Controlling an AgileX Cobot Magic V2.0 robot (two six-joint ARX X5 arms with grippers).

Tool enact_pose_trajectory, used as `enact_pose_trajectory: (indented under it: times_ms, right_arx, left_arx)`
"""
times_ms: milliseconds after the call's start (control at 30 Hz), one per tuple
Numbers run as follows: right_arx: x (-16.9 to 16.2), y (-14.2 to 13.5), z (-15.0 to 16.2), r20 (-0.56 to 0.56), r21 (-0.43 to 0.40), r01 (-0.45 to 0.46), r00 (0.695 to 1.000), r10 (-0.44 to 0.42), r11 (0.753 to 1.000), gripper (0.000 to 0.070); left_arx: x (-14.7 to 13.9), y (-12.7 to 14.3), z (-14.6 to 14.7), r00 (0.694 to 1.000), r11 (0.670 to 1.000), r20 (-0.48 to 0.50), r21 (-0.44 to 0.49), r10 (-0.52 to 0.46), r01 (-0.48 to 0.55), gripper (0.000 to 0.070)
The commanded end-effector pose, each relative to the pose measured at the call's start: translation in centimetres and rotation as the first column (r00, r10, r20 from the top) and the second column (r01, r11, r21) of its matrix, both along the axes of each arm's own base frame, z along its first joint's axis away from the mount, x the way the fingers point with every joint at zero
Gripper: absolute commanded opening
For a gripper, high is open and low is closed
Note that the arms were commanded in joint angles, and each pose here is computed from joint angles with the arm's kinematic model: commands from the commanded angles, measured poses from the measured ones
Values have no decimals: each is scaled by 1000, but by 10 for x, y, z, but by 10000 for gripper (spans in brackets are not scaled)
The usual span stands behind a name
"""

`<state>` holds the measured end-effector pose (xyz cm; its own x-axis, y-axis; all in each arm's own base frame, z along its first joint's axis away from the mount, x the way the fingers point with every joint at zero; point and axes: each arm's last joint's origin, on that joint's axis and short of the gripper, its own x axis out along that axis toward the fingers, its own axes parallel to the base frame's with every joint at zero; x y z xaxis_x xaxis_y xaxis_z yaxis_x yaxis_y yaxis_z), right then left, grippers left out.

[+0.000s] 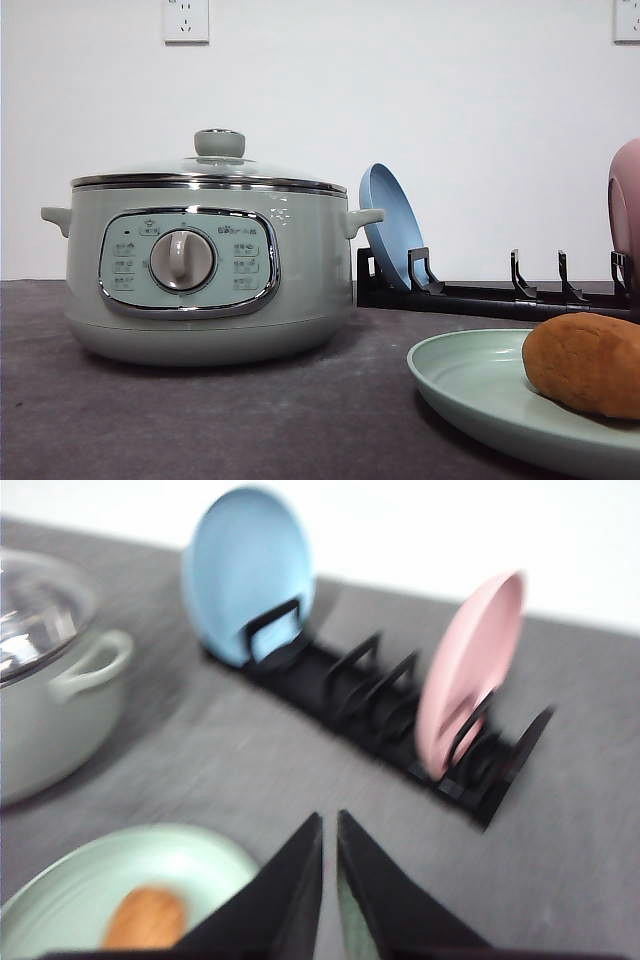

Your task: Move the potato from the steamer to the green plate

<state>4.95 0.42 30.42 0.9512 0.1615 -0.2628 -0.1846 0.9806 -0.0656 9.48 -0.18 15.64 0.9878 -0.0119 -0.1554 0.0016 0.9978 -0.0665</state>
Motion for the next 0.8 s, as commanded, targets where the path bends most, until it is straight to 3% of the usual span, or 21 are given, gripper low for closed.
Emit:
enact_pose_trajectory:
  times_ms: [0, 133, 333, 533, 767]
  right_arx:
    - [10, -2, -15, 69, -31, 17, 997, -15, 999, 14]
    - [27, -6, -57, 144, -30, 64, 988, -59, 997, 14]
    - [38, -7, -101, 141, -27, 63, 988, -59, 998, 14]
    - [42, -4, -131, 131, -10, 47, 990, -45, 999, 13]
    - [46, -2, -153, 94, 90, 89, 991, -98, 992, 13]
  left_arx:
    - [1, 0, -7, 1000, 1000, -25, -2, 4, -4, 22]
    - [1, 0, -7, 1000, 1000, -25, -2, 4, -4, 22]
    - [1, 0, -7, 1000, 1000, -25, -2, 4, -4, 22]
    - [1, 0, -7, 1000, 1000, -25, -2, 4, -4, 22]
    - [1, 0, -7, 1000, 1000, -25, -2, 4, -4, 22]
